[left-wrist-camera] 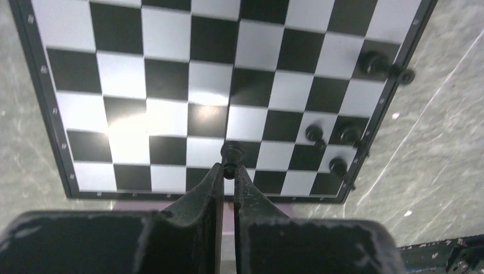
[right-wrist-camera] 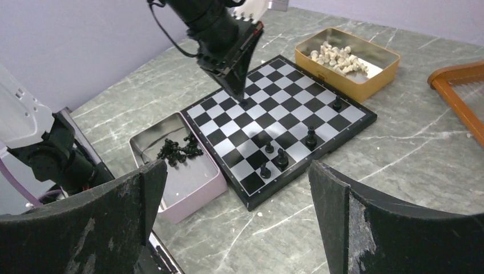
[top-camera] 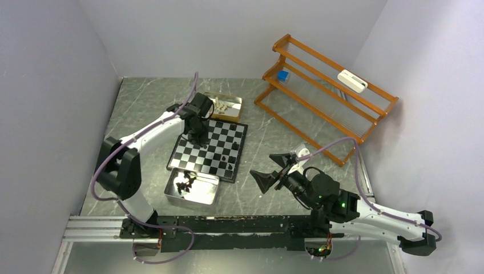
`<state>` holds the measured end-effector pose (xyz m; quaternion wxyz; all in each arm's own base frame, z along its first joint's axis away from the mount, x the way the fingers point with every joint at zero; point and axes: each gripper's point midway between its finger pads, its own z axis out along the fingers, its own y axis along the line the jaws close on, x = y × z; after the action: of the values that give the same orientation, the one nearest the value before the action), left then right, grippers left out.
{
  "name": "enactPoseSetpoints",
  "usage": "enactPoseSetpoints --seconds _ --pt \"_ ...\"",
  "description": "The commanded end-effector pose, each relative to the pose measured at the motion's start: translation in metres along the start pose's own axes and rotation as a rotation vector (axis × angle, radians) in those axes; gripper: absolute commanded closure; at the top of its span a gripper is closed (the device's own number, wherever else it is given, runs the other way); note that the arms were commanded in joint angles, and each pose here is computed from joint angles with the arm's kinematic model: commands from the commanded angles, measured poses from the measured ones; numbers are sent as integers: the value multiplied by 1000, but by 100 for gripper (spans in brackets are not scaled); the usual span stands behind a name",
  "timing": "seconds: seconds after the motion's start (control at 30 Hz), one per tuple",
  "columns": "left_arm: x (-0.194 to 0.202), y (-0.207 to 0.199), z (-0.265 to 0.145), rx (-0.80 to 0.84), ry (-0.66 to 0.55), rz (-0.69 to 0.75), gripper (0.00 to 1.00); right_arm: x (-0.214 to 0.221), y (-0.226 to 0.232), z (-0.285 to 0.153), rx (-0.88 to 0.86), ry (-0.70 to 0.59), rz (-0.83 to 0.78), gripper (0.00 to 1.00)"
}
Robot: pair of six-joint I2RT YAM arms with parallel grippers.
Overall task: Set up the chess pieces on the board
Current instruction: Place the chess piece on the chessboard.
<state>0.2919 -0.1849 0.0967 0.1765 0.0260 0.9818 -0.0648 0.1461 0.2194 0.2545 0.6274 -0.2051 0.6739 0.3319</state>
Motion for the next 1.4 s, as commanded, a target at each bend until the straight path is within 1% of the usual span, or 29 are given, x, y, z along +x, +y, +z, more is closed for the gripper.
enactPoseSetpoints --seconds 0.0,0.17,0.47,1.03,1.37 --pt "-29 -28 7 45 -49 64 92 -15 -2 -2 19 -26 25 0" --pt "-33 -53 20 38 -46 111 92 -14 -2 -2 26 -19 22 0" --pt "-26 -89 35 45 -27 169 92 -15 -1 -1 22 -15 13 0" --pt "-17 -101 49 21 0 200 91 -18 -3 -3 26 -22 11 0" --pt "-11 -97 55 -7 21 210 91 -16 -3 -3 23 -27 17 0"
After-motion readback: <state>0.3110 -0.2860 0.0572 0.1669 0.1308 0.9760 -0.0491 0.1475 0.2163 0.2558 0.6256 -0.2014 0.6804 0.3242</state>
